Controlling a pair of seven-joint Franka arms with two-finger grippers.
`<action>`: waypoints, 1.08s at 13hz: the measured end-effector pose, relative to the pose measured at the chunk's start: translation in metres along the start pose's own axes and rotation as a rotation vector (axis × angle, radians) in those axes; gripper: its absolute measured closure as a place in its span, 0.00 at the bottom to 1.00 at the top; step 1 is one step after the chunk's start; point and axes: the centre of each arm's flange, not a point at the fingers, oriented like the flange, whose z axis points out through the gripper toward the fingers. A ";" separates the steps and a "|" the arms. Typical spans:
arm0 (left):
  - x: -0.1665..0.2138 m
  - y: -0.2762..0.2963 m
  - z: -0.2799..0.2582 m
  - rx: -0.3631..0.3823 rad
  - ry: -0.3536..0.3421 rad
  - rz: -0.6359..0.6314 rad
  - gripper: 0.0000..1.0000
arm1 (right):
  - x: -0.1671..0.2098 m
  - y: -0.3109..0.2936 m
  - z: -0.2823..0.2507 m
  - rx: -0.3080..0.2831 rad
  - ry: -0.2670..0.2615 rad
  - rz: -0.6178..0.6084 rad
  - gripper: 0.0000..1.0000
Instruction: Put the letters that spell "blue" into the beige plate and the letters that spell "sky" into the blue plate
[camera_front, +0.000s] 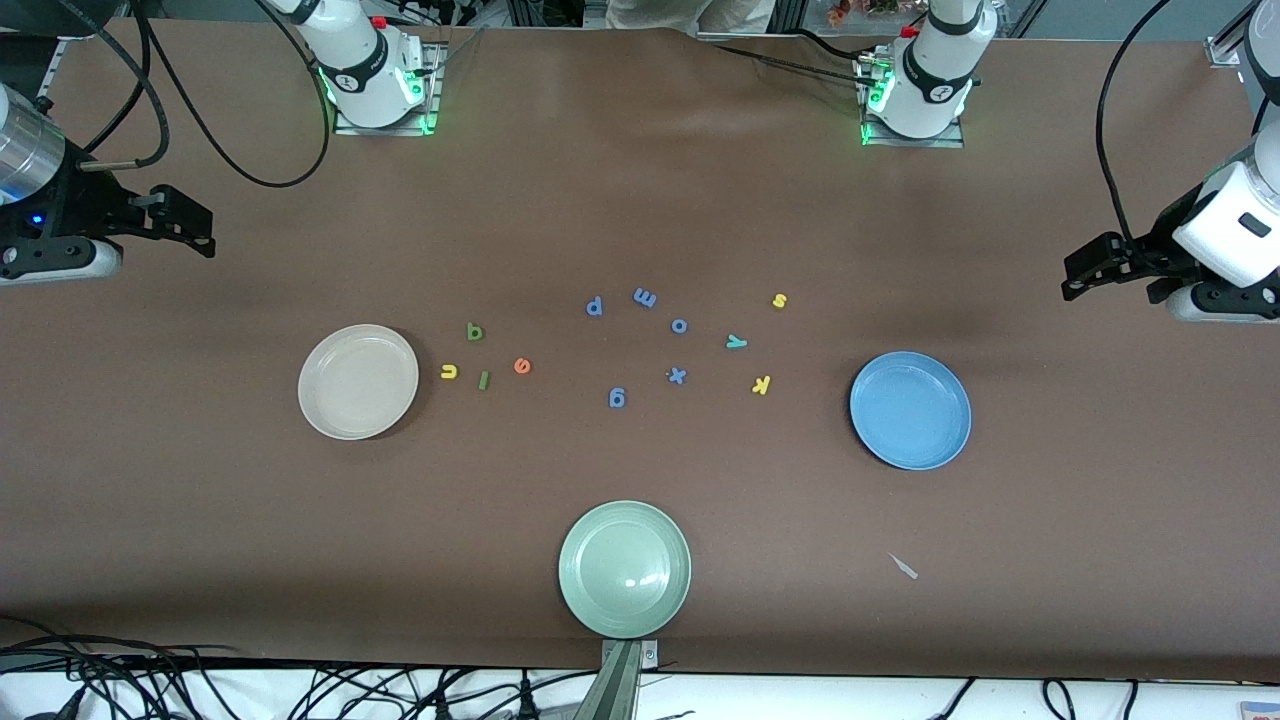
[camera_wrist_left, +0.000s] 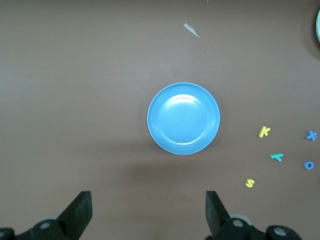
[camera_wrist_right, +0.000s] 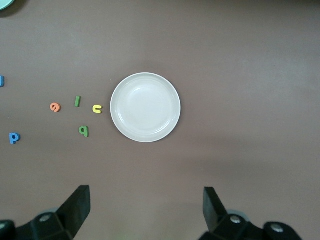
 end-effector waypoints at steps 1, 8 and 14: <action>0.000 0.000 0.000 0.000 0.000 0.000 0.00 | 0.000 0.000 0.000 0.000 0.000 0.000 0.00; 0.000 0.000 0.000 0.000 0.000 0.000 0.00 | 0.001 -0.001 -0.002 0.000 0.013 0.004 0.00; 0.000 0.000 0.000 0.000 0.000 0.000 0.00 | 0.001 -0.001 -0.001 0.000 0.012 0.004 0.00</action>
